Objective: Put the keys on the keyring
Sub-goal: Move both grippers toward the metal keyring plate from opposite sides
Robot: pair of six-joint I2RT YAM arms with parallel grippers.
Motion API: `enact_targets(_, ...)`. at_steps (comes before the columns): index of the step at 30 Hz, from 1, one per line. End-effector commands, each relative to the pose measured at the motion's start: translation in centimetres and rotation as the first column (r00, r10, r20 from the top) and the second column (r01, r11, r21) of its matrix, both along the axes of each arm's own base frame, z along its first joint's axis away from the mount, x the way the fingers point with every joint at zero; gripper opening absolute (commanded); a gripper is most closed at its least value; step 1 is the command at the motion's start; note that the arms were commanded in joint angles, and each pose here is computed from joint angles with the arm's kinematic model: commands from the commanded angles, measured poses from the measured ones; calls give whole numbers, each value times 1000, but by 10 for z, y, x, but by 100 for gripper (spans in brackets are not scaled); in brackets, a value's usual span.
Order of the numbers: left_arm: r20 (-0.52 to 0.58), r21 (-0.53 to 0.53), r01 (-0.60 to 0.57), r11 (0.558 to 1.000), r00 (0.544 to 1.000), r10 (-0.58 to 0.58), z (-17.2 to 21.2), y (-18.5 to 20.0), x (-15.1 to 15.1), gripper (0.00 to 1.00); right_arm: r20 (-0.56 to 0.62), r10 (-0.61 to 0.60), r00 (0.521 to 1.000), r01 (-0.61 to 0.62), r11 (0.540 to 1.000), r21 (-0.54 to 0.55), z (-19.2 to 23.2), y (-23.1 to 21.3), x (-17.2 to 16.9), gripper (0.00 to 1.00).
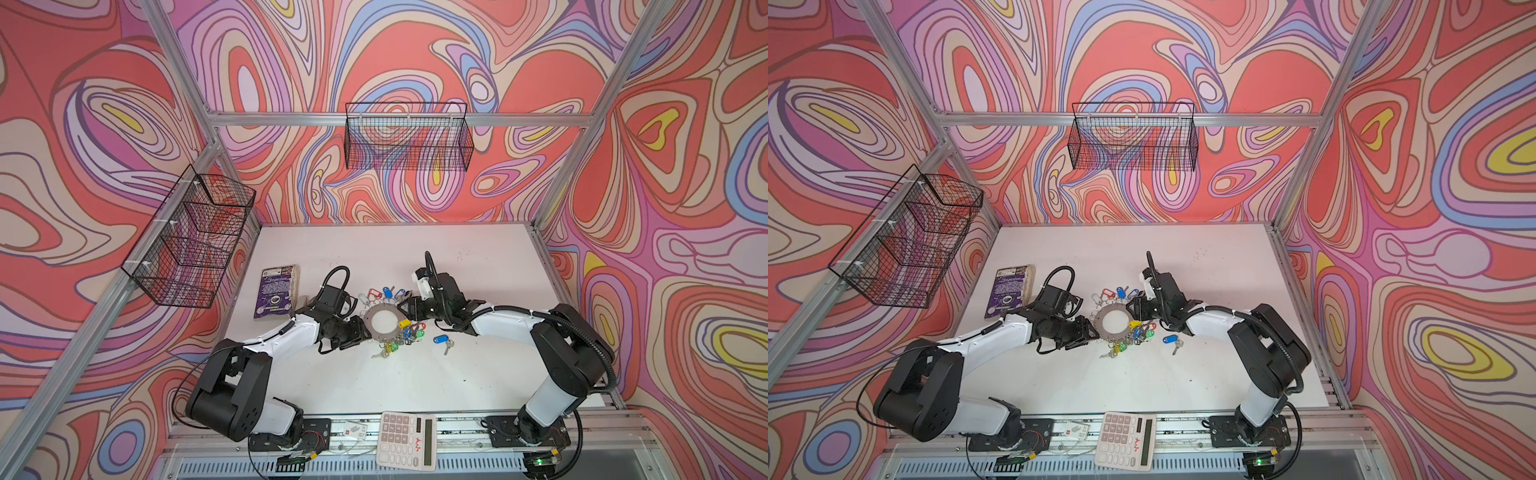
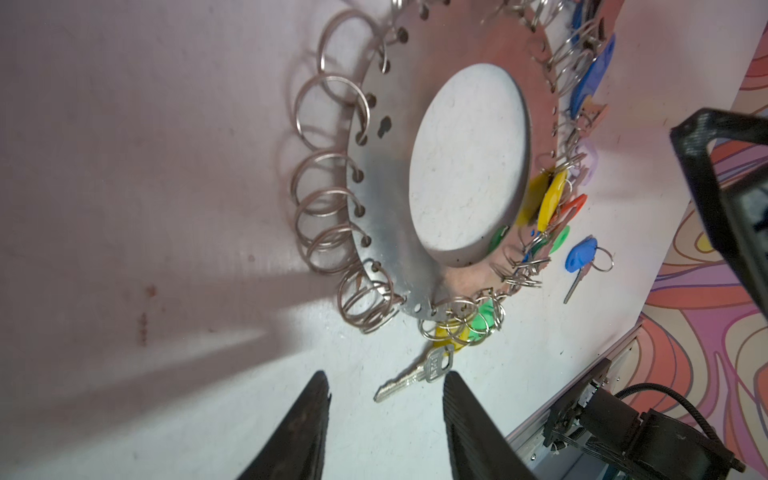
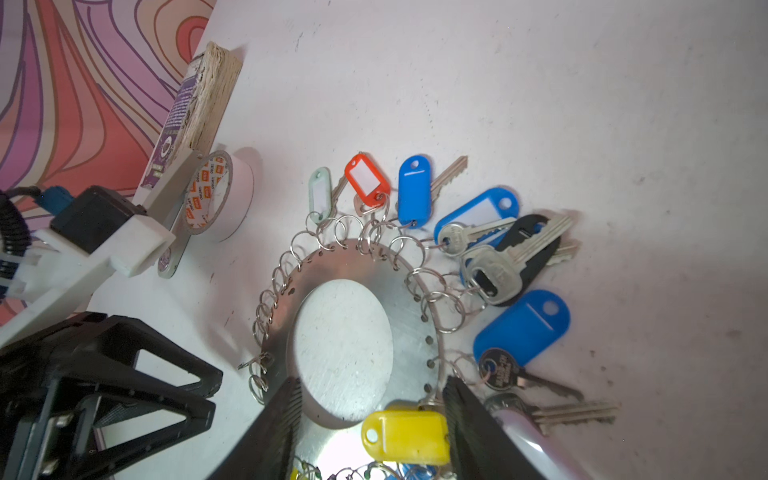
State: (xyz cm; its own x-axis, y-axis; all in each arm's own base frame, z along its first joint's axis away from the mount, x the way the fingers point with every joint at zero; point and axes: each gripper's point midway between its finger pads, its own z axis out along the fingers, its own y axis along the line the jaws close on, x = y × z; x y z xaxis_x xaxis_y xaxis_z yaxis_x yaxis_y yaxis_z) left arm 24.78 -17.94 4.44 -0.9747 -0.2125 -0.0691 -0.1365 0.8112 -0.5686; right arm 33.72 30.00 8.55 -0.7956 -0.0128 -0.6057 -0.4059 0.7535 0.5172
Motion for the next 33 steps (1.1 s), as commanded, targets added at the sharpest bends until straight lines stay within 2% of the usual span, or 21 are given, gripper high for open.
enact_targets(1, -11, -7, -1, 1000, 1000, 0, -9, -5, 1, 48, 0, 3, 1000, -3, 1000, 20, 8, 4, 0, 58)
enact_targets(3, -38, 2, -5, 1000, 999, 5, -16, -5, -2, 48, -4, 4, 1000, -4, 1000, 27, 9, 5, 0, 58)
enact_targets(7, -11, -10, -2, 1000, 1000, 2, -19, -12, 6, 47, -9, 5, 1000, -5, 999, 36, 11, 6, -1, 58)
enact_targets(14, -25, -14, 29, 999, 999, -29, -24, -19, 0, 46, -16, 9, 1000, -9, 999, 44, 12, 7, -3, 58)
enact_targets(22, -27, 16, 21, 1000, 999, -21, -27, -16, -5, 38, -25, 17, 1000, -16, 998, 53, 11, 11, -5, 58)
enact_targets(27, -13, -38, 7, 999, 1000, -7, -26, -23, -3, 36, -31, 26, 999, -25, 998, 57, 9, 14, -7, 57)
enact_targets(33, -1, -37, -58, 998, 998, 58, -26, -18, 0, 29, -30, 32, 999, -30, 998, 56, 11, 17, -9, 57)
